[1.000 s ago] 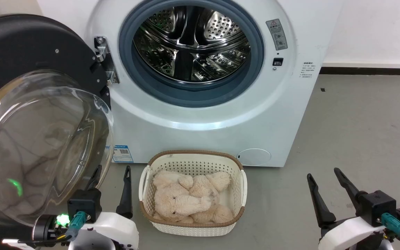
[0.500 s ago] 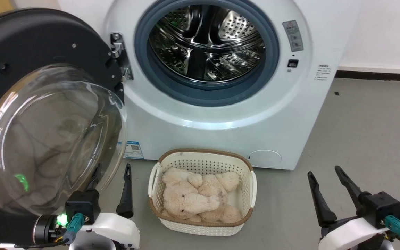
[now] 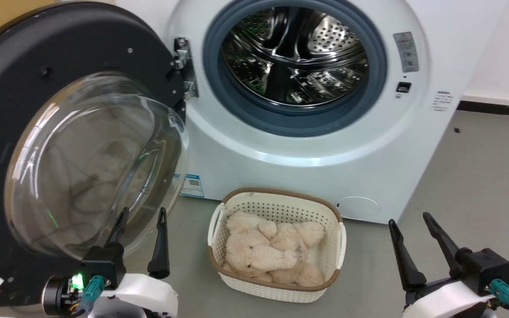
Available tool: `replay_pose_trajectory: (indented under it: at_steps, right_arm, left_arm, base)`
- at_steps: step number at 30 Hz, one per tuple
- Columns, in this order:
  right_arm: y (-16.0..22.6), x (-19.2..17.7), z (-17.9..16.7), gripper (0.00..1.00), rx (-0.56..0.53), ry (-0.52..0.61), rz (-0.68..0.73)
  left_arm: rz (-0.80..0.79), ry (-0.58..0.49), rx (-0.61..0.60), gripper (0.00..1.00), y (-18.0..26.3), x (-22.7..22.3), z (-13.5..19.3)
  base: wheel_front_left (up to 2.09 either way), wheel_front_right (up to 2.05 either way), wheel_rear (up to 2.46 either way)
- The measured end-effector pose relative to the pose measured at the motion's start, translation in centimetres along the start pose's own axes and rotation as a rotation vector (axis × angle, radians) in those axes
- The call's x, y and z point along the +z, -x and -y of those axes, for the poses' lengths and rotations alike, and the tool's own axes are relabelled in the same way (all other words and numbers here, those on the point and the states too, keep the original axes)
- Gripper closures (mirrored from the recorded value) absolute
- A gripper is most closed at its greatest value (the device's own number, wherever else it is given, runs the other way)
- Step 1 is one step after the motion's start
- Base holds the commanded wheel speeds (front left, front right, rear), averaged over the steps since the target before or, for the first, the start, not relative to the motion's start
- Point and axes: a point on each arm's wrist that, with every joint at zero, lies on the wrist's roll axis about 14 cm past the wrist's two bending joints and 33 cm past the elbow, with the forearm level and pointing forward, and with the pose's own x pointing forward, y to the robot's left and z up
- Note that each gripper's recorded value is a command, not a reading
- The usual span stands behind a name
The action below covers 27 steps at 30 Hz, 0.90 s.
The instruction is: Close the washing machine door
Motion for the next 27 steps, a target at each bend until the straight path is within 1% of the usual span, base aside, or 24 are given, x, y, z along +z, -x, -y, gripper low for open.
replay_pose_trajectory:
  at_steps: [27]
  right_arm:
    - [-2.4,0.1,-6.0,0.0,0.183,-0.069,0.038]
  left_arm:
    - [0.057,0.017,0.174,0.0,3.7,1.0,-5.1]
  base:
    - [0.0,0.0,0.0]
